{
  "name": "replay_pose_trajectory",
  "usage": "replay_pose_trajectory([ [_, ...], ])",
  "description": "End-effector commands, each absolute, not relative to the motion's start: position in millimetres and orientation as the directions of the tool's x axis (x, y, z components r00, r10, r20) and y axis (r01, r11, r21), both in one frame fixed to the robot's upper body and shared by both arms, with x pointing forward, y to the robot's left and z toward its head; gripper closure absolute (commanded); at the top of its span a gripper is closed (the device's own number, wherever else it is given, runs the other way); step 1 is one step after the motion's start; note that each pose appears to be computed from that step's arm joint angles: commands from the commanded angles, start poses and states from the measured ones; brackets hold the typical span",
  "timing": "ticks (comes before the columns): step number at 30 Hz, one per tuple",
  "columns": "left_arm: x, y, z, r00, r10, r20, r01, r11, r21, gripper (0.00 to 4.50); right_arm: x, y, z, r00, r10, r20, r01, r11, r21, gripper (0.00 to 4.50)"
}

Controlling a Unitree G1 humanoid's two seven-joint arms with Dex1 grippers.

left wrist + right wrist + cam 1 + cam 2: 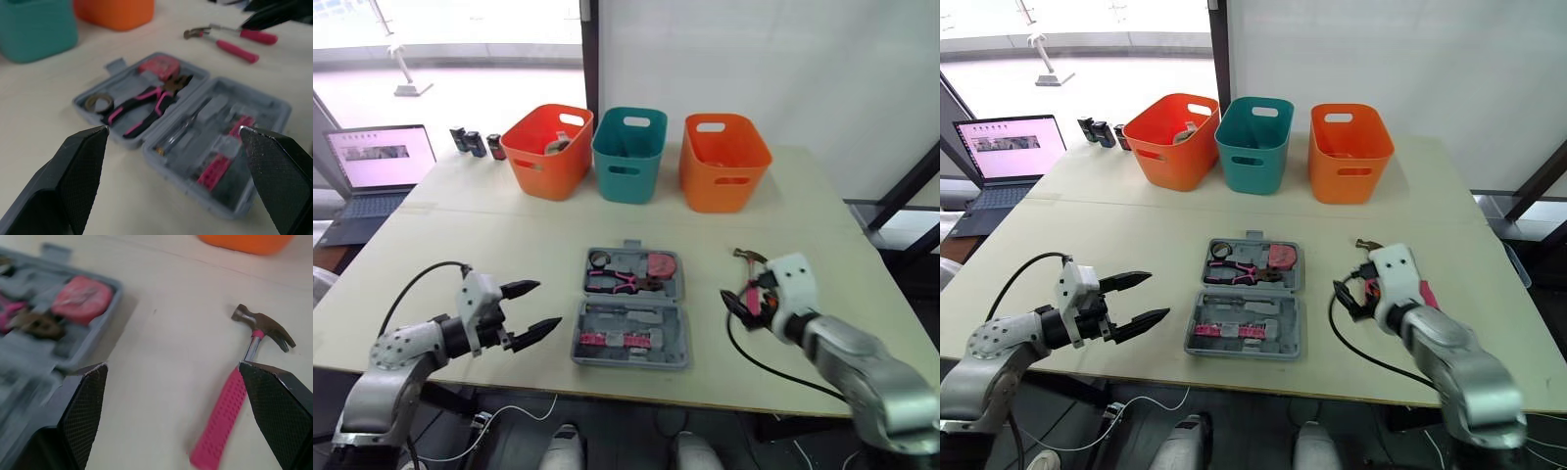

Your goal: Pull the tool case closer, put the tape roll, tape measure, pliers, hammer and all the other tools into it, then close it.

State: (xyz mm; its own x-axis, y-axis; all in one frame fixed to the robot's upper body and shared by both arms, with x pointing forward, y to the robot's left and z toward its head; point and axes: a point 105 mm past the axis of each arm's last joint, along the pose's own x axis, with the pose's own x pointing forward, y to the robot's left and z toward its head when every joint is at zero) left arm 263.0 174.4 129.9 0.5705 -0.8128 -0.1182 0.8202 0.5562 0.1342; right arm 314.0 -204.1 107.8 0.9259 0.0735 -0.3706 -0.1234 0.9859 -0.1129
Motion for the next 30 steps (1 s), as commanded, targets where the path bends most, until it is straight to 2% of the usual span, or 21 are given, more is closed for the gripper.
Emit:
replay_pose_trajectory([
  [1,256.7,152.7,143.2,0.519,-0.851,-0.081,0.851,0.506,0.139,0.02,339.9,-223.2,111.9,0.934,-0.116,-0.339,0.068,0.986,-0.152,0.00],
  [4,255.1,146.6,146.3,0.506,-0.859,-0.079,0.859,0.493,0.140,0.02,358.1,-234.7,107.1,0.914,-0.188,-0.359,0.144,0.979,-0.148,0.00],
  [9,251.7,140.6,149.1,0.486,-0.870,-0.085,0.870,0.472,0.143,0.02,383.9,-247.7,100.0,0.897,-0.215,-0.385,0.183,0.976,-0.119,0.00],
  [14,250.6,137.7,156.0,0.483,-0.873,-0.068,0.870,0.470,0.147,0.02,402.4,-255.6,87.4,0.878,-0.221,-0.425,0.187,0.975,-0.120,0.00],
  [18,250.8,139.0,155.4,0.494,-0.866,-0.075,0.865,0.479,0.151,0.02,407.9,-255.6,74.1,0.856,-0.216,-0.470,0.181,0.976,-0.119,0.00],
  [21,250.2,141.9,155.6,0.505,-0.860,-0.080,0.858,0.489,0.158,0.00,406.6,-252.2,62.4,0.836,-0.208,-0.507,0.177,0.978,-0.109,0.83],
  [28,251.4,142.5,155.0,0.513,-0.855,-0.081,0.854,0.497,0.156,0.00,409.0,-249.8,61.6,0.845,-0.191,-0.500,0.191,0.980,-0.050,4.42],
  [30,252.0,141.8,154.3,0.511,-0.856,-0.083,0.855,0.495,0.155,0.00,409.5,-251.8,65.6,0.851,-0.194,-0.488,0.189,0.980,-0.059,4.47],
])
